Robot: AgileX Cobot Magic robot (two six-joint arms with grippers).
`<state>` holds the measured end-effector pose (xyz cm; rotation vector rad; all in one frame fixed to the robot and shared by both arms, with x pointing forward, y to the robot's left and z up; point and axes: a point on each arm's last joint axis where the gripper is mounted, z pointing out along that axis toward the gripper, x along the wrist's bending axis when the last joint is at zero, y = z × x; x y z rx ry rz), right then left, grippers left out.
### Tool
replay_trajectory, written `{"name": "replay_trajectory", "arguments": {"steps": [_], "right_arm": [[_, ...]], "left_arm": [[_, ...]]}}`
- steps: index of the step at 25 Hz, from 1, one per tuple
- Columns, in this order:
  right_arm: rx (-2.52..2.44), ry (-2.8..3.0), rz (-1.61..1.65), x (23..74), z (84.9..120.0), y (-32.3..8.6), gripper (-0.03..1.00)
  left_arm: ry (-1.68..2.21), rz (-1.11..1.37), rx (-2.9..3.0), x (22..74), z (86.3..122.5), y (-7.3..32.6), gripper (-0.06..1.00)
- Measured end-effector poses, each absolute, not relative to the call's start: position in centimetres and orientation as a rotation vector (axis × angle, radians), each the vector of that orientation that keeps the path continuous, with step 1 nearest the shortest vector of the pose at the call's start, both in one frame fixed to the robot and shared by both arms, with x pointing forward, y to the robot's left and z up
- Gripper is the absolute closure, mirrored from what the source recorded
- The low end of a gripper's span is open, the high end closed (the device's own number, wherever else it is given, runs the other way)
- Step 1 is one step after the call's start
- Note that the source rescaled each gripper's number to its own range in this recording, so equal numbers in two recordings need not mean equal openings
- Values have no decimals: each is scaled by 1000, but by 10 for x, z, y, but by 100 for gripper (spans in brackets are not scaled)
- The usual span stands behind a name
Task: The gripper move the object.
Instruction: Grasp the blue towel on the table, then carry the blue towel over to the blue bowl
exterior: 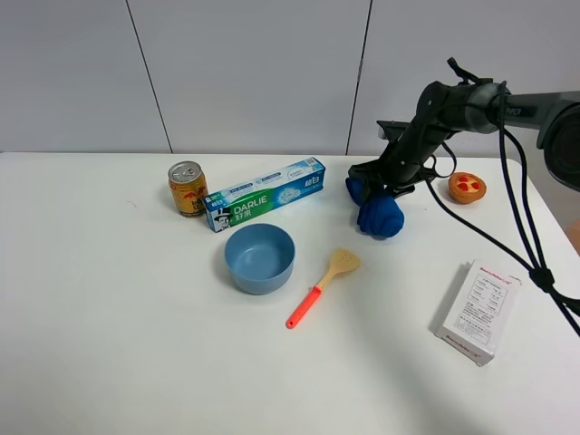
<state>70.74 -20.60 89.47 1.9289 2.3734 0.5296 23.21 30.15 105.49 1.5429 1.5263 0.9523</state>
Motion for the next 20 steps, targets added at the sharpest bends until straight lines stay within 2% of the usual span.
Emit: {"name": "replay_trajectory", "arguments": {"steps": [7, 14, 20], "right_arm": [[1930, 2395, 520, 704, 906, -205, 97], [1794, 2389, 646, 689, 977, -186, 97], [1585, 2434, 793, 668, 1027, -135, 97]], "left_arm": [[1526, 952, 1543, 232, 1055, 301, -6], [1526, 952, 1543, 232, 1055, 301, -6], [1526, 952, 1543, 232, 1055, 301, -6]]}}
